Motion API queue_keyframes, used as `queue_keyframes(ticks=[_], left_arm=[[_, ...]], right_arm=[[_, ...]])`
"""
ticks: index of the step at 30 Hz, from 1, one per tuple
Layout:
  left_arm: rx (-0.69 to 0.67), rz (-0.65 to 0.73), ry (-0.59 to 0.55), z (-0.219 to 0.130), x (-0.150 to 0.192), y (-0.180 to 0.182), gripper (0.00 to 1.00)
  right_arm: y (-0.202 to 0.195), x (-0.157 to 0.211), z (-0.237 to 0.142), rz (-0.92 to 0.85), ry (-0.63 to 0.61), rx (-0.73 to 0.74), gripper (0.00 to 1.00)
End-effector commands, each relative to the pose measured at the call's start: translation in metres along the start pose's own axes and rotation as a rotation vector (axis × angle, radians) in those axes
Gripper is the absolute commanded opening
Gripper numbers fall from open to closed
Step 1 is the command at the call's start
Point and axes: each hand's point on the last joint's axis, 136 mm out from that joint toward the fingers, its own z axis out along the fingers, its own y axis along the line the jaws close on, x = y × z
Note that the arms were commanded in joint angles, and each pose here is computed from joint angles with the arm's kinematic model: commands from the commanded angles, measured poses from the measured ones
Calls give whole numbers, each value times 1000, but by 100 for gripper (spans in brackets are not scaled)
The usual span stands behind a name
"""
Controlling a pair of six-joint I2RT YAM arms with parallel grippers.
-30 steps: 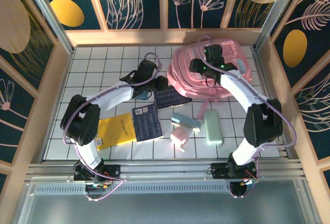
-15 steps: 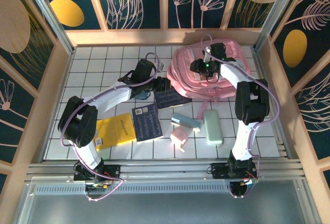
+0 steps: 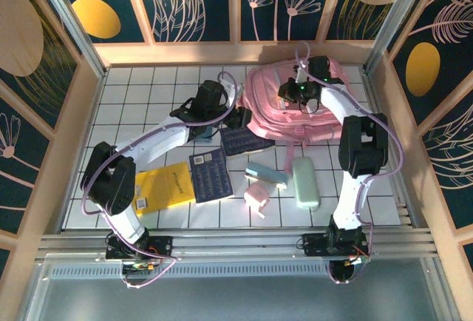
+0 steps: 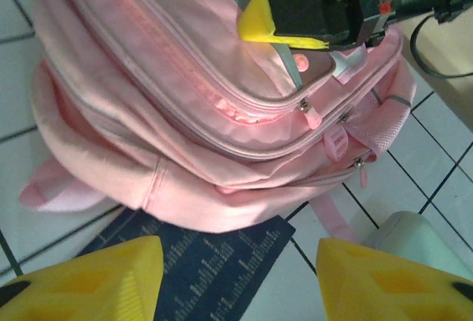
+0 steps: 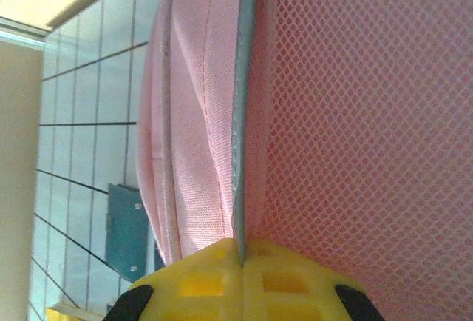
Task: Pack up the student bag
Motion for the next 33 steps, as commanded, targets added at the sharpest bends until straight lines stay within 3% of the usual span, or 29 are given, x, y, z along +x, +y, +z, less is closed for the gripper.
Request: queue_keyframes(ticks=[1, 10, 15, 20, 25, 33], left_arm=[[41, 138, 42, 9, -2, -5, 48], [57, 204, 19, 23, -8, -5, 47], [37, 231, -79, 18, -45, -9, 49], [59, 212, -152, 13, -73, -19, 41], [92, 130, -99, 35, -61, -4, 25], [146, 172, -24, 46, -31, 2, 34]], right_arm=[[68, -41, -69, -75, -143, -155, 0], [80, -53, -130, 60, -199, -336, 0], [88, -52, -140, 66, -202, -368, 0], [91, -49, -142, 74, -195, -395, 0], [93, -51, -150, 94, -200, -434, 0], [111, -55, -170, 105, -202, -529, 0]])
